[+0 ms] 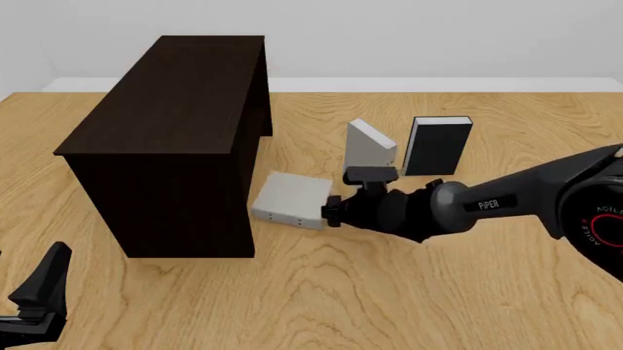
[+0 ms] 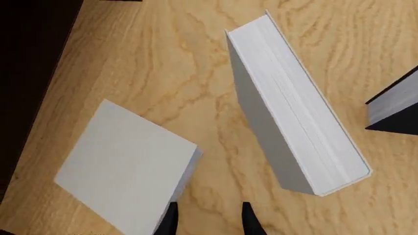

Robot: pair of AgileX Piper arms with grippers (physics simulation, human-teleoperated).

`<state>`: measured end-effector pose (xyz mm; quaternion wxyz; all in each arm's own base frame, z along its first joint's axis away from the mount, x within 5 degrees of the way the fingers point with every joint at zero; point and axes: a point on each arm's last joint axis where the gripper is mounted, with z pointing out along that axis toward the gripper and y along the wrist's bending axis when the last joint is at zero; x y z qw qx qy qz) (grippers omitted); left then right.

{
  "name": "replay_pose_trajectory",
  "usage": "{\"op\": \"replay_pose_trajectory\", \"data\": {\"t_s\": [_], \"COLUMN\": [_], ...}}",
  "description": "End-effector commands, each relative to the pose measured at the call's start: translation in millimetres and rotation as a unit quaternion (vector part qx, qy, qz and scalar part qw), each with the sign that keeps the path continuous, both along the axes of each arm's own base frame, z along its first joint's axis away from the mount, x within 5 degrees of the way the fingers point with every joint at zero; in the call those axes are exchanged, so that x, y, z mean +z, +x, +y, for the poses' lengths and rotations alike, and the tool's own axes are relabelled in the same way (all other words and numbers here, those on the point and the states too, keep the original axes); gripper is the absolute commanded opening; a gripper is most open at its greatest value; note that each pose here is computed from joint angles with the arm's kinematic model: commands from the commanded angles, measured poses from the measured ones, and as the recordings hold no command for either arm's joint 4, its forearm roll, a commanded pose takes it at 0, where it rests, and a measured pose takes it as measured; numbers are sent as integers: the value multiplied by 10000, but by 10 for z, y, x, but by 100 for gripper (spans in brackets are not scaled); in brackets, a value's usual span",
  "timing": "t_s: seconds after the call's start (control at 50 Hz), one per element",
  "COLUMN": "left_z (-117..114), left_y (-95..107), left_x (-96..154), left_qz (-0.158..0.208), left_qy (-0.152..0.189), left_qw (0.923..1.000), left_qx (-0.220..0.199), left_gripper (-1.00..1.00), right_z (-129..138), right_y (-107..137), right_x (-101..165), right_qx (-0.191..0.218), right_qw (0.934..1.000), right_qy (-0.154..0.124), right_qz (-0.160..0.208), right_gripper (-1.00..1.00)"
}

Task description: Pick up the book on the right and place it under the cabinet shelf.

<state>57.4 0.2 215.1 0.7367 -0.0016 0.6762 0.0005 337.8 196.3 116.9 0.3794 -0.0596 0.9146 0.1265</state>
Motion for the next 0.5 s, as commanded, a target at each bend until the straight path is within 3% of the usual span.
{"op": "replay_pose_trajectory", "data": {"t_s": [0.02,0.5], "left_z": [0,0], "left_y": [0,0], "left_x": [0,0], "left_qz": [0,-1], "left_qy": [0,0], "left_qw": [10000,10000], "left_qx": [1,1], "left_gripper": [100,100], "right_z": [656,987], "right_y": [-15,-8], "right_x": [197,168], "right_qx": [1473,1749], "right_qw": [9876,9831], "right_qy": [149,179], "right_qz": [-513,-519], "right_gripper": [100,100]}}
